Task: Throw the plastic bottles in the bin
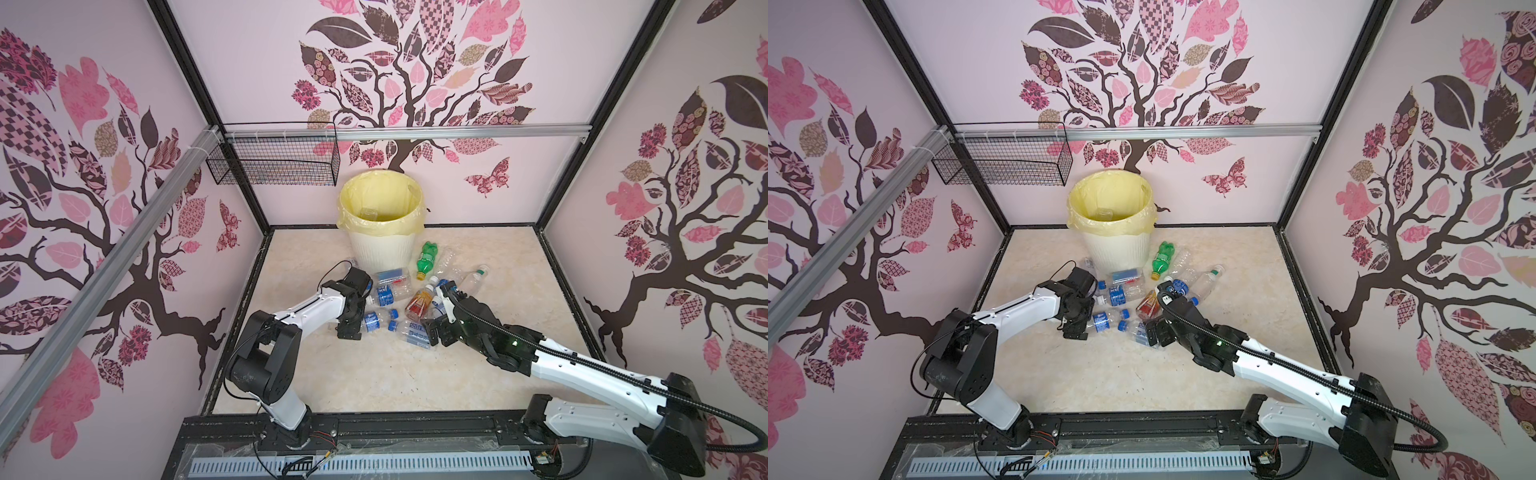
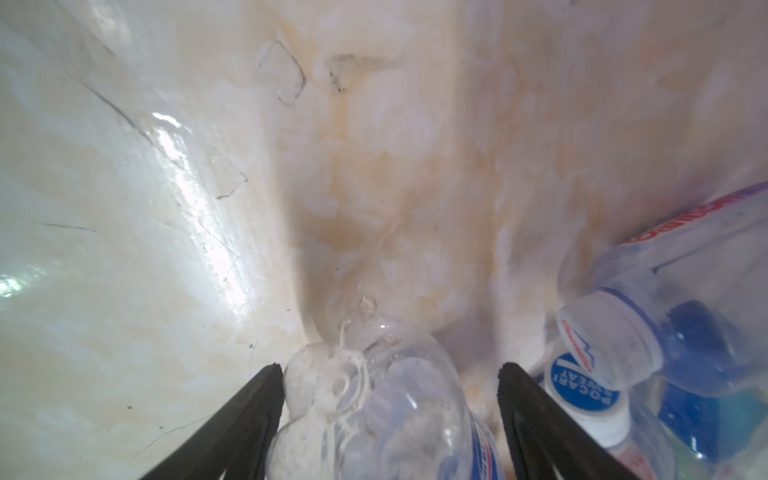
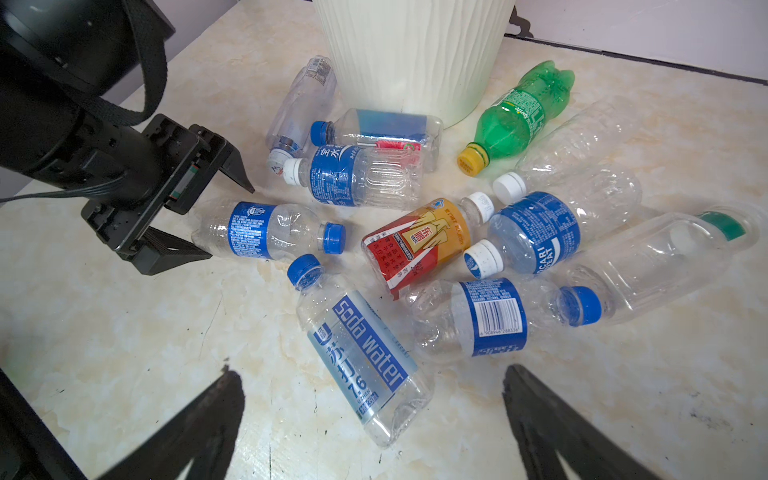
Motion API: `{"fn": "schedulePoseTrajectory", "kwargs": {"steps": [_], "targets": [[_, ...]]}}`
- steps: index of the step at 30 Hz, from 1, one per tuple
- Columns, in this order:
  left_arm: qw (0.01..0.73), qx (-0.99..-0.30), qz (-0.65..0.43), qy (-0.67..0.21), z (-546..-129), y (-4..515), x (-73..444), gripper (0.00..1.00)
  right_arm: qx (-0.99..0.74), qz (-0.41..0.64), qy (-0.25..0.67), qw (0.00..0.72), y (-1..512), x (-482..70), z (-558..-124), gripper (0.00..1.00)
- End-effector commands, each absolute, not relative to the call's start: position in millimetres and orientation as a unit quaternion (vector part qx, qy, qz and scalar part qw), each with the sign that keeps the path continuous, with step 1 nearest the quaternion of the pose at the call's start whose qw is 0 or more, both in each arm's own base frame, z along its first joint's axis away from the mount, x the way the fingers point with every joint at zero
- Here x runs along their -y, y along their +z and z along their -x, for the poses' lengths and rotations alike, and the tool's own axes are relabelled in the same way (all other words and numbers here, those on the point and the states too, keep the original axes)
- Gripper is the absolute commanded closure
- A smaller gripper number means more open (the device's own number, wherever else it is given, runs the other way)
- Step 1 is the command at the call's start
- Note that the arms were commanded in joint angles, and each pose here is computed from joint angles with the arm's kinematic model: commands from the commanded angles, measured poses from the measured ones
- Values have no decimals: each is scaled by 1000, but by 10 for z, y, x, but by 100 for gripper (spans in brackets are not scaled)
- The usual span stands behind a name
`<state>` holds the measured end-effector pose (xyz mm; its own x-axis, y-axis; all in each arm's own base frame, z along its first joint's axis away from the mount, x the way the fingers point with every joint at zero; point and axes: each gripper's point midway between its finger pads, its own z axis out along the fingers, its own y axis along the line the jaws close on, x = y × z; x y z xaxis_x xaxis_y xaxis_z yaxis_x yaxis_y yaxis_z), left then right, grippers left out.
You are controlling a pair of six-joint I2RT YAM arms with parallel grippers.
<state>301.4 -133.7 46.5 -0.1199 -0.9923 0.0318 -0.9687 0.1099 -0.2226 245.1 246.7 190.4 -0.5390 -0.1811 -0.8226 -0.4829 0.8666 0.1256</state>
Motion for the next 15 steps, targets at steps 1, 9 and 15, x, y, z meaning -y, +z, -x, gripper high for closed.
{"fn": "schedulePoseTrajectory", "kwargs": {"steps": [1, 9, 15], "targets": [[74, -741, 660, -98, -3076, 572, 1320, 15, -854, 194, 177, 449, 1999, -2497, -2461, 0], [72, -741, 660, -97, -3148, 582, 1334, 15, -853, 189, 172, 455, 2037, -2402, -2427, 0], [70, -745, 655, -103, -3196, 558, 1403, 16, -853, 186, 174, 455, 2046, -2397, -2421, 0]]}}
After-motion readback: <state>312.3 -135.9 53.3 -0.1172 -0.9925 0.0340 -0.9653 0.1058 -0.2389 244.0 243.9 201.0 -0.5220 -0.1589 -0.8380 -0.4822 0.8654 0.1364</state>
